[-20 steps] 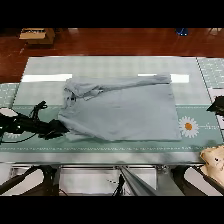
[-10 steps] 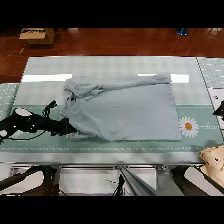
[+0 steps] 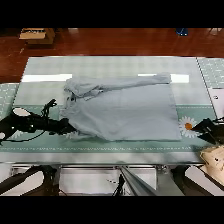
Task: Fold the shirts.
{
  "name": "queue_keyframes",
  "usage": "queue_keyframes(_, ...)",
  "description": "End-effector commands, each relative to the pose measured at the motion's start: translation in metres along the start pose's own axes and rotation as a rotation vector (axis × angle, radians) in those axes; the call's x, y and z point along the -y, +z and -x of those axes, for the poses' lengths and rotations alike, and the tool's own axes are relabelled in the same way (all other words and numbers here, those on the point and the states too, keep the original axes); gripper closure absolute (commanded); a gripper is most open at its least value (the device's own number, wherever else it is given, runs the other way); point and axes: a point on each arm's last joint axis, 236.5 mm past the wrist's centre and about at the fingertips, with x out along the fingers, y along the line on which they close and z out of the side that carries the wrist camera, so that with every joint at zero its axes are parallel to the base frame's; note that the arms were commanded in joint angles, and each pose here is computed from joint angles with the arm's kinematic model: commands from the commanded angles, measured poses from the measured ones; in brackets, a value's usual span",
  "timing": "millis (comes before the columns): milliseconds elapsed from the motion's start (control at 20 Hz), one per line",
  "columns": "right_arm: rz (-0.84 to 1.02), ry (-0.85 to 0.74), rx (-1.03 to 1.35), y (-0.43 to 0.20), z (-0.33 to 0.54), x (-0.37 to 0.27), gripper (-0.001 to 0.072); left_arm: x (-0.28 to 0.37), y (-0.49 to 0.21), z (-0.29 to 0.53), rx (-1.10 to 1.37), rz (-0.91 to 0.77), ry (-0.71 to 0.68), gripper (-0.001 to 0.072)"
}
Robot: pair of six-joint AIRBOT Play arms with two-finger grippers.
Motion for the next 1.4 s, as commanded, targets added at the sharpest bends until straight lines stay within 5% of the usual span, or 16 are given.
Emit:
queue_keyframes(0, 0.086, 0.002, -0.067, -0.02, -0.029, -0.01, 0.0183, 0.002, 0.001, 0.002, 0.007, -0.007, -0.004, 0.069)
queue_keyframes(550, 0.13, -0.049, -0.067, -0.031, -0.073, -0.045, 0.021, 0.001, 0.004, 0.002, 0.017, -0.01, 0.001, 0.069)
queue_keyframes(800, 0.268, 0.086, -0.116, -0.044, -0.071, -0.1, 0.065, 0.022, 0.035, 0.025, 0.088, -0.086, -0.007, 0.0691)
queue_keyframes(900, 0.359, 0.139, -0.084, -0.032, -0.041, -0.127, 0.0679, 0.06, 0.069, 0.066, 0.219, -0.172, -0.048, 0.0691)
queue_keyframes(1100, 0.579, 0.226, 0.329, 0.024, 0.093, -0.215, 0.0679, 0.19, 0.111, 0.218, 0.651, -0.472, -0.132, 0.0691)
queue_keyframes(1350, 0.727, 0.404, 1.152, 0.004, 0.363, -0.323, 0.068, 0.342, 0.025, 0.396, 1.189, -0.896, -0.082, 0.0691)
